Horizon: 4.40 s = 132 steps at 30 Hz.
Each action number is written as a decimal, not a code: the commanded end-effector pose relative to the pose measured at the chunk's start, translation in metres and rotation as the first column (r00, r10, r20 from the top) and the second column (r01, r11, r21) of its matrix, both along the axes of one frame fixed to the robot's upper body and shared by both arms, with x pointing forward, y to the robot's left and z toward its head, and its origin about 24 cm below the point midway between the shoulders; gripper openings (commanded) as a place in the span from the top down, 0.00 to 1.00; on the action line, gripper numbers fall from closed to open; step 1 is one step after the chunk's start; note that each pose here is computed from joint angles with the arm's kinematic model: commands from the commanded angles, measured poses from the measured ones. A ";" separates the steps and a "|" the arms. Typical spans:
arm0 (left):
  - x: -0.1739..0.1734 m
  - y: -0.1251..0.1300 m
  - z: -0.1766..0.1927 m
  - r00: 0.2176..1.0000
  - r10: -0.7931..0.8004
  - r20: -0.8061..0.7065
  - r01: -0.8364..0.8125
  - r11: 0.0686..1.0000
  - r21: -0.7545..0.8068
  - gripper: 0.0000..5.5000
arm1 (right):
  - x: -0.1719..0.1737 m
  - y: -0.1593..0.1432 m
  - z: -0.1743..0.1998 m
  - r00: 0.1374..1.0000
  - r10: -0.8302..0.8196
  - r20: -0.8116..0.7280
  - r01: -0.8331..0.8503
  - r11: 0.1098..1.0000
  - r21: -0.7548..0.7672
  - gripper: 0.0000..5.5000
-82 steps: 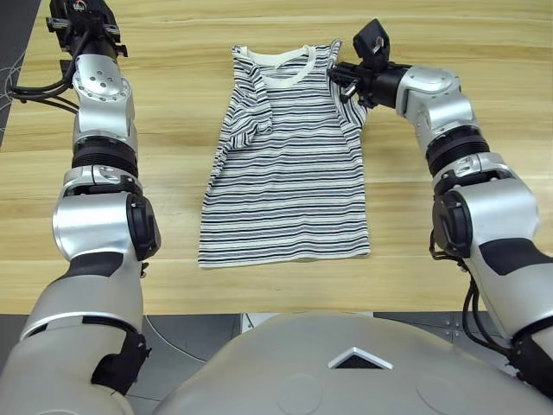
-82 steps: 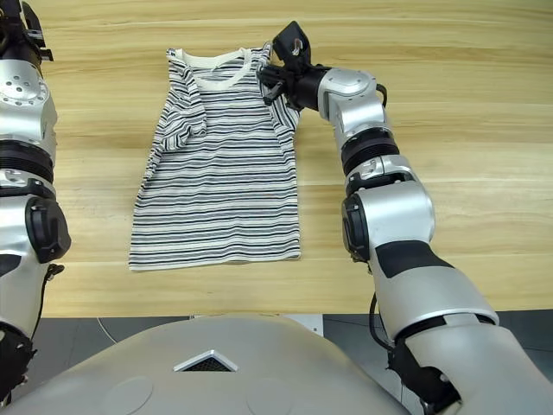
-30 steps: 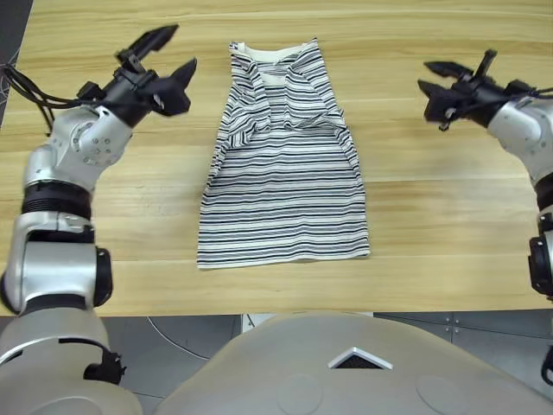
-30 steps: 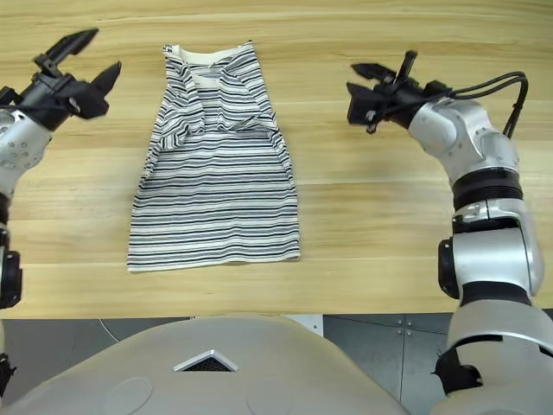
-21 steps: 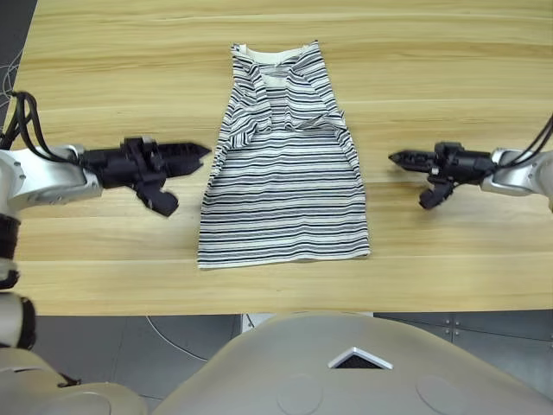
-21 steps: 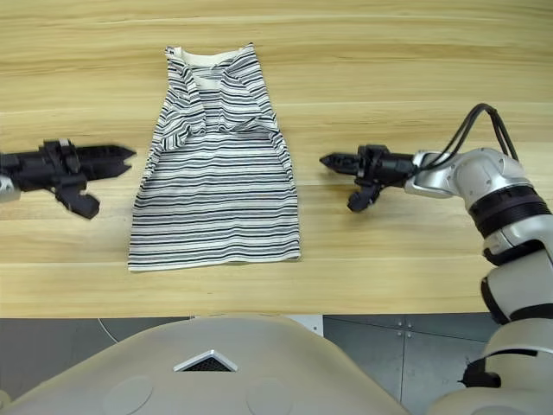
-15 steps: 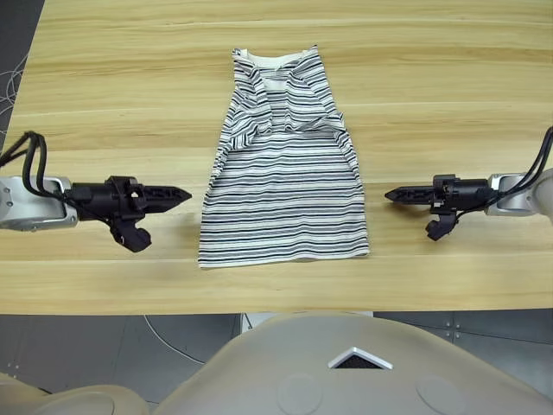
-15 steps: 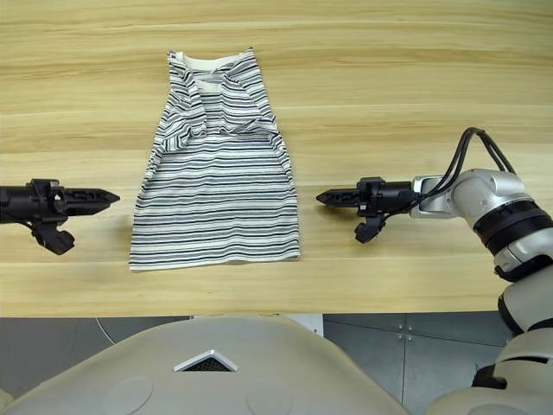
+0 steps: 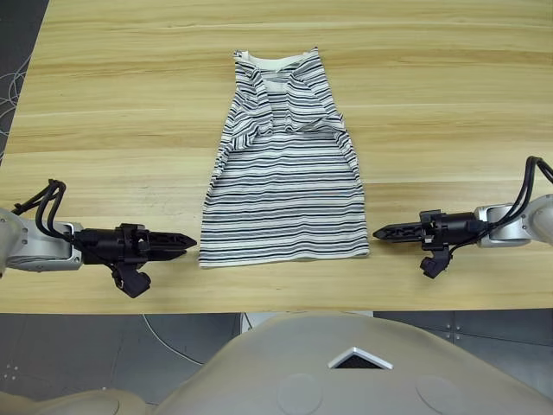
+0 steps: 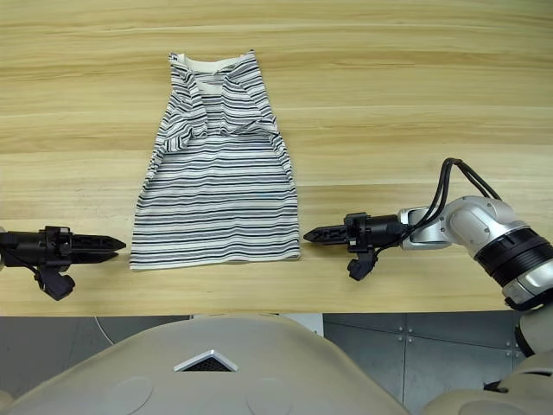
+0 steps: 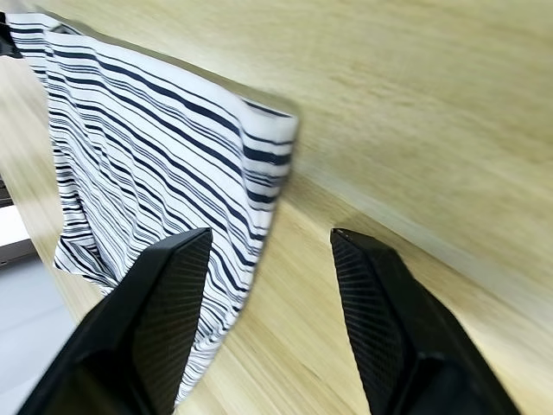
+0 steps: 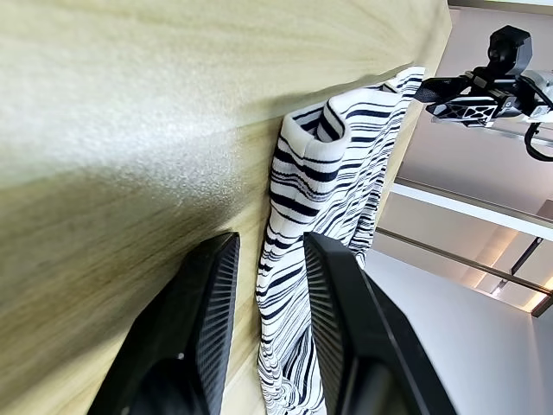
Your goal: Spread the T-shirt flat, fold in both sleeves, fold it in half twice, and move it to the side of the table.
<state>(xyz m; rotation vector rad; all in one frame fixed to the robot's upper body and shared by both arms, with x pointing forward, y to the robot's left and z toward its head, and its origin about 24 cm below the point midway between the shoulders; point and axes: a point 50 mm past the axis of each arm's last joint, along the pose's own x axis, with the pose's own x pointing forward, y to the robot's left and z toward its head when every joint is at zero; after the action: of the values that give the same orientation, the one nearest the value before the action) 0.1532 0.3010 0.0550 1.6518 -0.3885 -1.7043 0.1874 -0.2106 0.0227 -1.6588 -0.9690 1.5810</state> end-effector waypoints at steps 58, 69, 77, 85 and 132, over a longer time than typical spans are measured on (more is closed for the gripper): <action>0.023 -0.099 0.057 0.862 0.178 -0.475 -0.231 0.971 -0.055 0.97 | 0.037 0.032 0.058 0.364 -0.395 -0.843 0.388 0.888 -0.248 0.98; -0.014 -0.094 0.100 0.793 -0.016 -0.609 -0.139 0.968 -0.207 0.97 | -0.024 0.000 0.107 0.085 -0.289 -0.953 0.002 0.957 -0.290 0.98; -0.006 -0.083 0.090 0.836 0.076 -0.543 -0.187 0.970 -0.153 0.97 | -0.012 0.009 0.109 0.145 -0.293 -0.945 0.136 0.952 -0.275 0.98; 0.048 -0.088 0.077 0.841 0.291 -0.456 -0.429 0.872 -0.234 0.97 | 0.051 0.024 0.077 0.230 -0.351 -0.908 0.537 0.824 -0.182 0.98; 0.167 -0.063 -0.037 -0.088 0.627 -0.774 -0.976 0.102 0.193 0.81 | 0.156 0.025 -0.001 -0.316 -0.316 -0.895 0.906 0.178 -0.383 0.89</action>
<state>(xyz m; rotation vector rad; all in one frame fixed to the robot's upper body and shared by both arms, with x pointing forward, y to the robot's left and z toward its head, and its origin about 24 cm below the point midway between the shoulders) 0.3173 0.2285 0.0206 0.4336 0.5586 -0.9401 0.3343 -0.1849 0.0146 -0.2955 0.4275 0.8815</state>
